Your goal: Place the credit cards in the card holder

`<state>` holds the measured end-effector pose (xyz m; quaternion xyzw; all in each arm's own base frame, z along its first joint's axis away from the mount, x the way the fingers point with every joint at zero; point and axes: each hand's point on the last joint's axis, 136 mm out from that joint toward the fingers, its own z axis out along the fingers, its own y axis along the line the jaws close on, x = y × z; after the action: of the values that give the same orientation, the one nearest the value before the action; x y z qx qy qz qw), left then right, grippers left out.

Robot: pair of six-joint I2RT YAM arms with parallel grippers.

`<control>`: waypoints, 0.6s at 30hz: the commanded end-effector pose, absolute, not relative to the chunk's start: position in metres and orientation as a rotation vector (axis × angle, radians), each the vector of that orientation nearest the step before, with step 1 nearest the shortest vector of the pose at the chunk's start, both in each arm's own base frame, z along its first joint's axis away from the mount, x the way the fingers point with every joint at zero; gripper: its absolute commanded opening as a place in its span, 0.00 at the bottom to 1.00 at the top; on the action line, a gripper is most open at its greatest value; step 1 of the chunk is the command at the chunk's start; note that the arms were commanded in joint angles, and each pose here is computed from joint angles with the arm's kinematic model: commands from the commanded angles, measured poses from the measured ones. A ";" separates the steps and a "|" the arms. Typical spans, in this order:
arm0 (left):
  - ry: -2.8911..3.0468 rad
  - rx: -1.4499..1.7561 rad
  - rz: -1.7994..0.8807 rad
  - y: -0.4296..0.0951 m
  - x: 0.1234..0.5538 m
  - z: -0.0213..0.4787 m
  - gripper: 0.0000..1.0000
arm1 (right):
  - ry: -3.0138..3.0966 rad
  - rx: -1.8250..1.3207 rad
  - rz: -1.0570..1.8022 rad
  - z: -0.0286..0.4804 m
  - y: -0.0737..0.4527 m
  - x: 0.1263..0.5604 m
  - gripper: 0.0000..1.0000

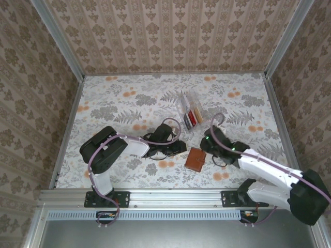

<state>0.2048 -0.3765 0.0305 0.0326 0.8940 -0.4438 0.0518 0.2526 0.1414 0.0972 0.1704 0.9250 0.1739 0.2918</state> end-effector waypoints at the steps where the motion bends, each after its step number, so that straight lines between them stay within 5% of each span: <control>1: 2.814 0.169 -1.305 -0.369 0.182 0.019 0.28 | 2.696 0.381 0.578 0.088 0.146 0.221 0.26; 18: 2.814 0.489 -1.227 -0.375 0.167 0.034 0.42 | 2.945 0.432 0.643 0.054 0.164 0.183 0.18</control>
<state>0.1786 -0.3755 0.0352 0.1192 0.9038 -0.4095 0.0355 0.1944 0.1603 0.0590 0.1290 0.9684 0.1991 0.0770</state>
